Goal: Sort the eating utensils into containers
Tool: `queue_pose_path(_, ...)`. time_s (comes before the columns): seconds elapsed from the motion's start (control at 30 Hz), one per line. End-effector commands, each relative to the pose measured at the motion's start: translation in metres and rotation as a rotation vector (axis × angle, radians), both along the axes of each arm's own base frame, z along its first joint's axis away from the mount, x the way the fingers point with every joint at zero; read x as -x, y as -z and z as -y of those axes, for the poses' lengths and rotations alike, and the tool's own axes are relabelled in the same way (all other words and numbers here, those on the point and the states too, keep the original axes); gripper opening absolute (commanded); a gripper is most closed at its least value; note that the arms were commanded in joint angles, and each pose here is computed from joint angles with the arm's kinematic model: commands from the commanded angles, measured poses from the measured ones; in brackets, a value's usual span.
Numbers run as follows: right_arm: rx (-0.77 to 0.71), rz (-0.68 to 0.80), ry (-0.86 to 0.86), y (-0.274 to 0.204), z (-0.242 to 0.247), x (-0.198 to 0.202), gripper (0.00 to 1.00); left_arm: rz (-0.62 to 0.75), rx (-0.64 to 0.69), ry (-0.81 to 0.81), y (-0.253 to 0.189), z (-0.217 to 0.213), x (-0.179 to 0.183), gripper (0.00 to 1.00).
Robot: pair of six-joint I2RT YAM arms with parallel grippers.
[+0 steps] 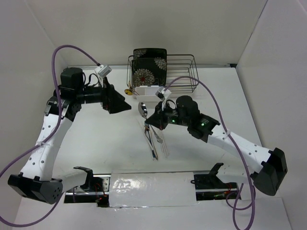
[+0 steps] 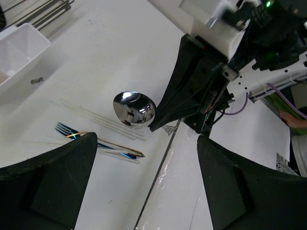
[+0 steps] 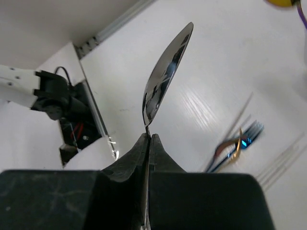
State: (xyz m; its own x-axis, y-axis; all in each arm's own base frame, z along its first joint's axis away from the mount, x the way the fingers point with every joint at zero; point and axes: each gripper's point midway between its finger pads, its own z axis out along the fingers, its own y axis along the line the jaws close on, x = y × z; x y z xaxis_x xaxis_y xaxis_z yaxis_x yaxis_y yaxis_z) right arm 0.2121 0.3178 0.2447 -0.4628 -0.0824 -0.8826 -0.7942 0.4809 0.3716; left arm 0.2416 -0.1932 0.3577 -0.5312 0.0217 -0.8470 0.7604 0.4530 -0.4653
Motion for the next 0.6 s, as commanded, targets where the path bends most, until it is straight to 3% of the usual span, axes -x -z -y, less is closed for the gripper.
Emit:
queue_pose_path(0.0, -0.056, 0.132, -0.192, -0.051, -0.019, 0.015, 0.00, 0.080, 0.067, 0.170, -0.013, 0.014, 0.009, 0.97)
queue_pose_path(0.33, -0.114, 0.180, -0.285, -0.083, -0.031, 0.025, 0.00, 0.167, 0.077, 0.369, 0.010, 0.037, -0.012, 0.93)
queue_pose_path(0.47, -0.108, 0.192, -0.299, -0.089, -0.032, 0.026, 0.00, 0.168, 0.098, 0.408, 0.006, 0.041, -0.009, 0.89)
queue_pose_path(0.57, -0.122, 0.220, -0.300, -0.101, -0.032, 0.026, 0.00, 0.168, 0.119, 0.452, 0.002, 0.043, -0.002, 0.80)
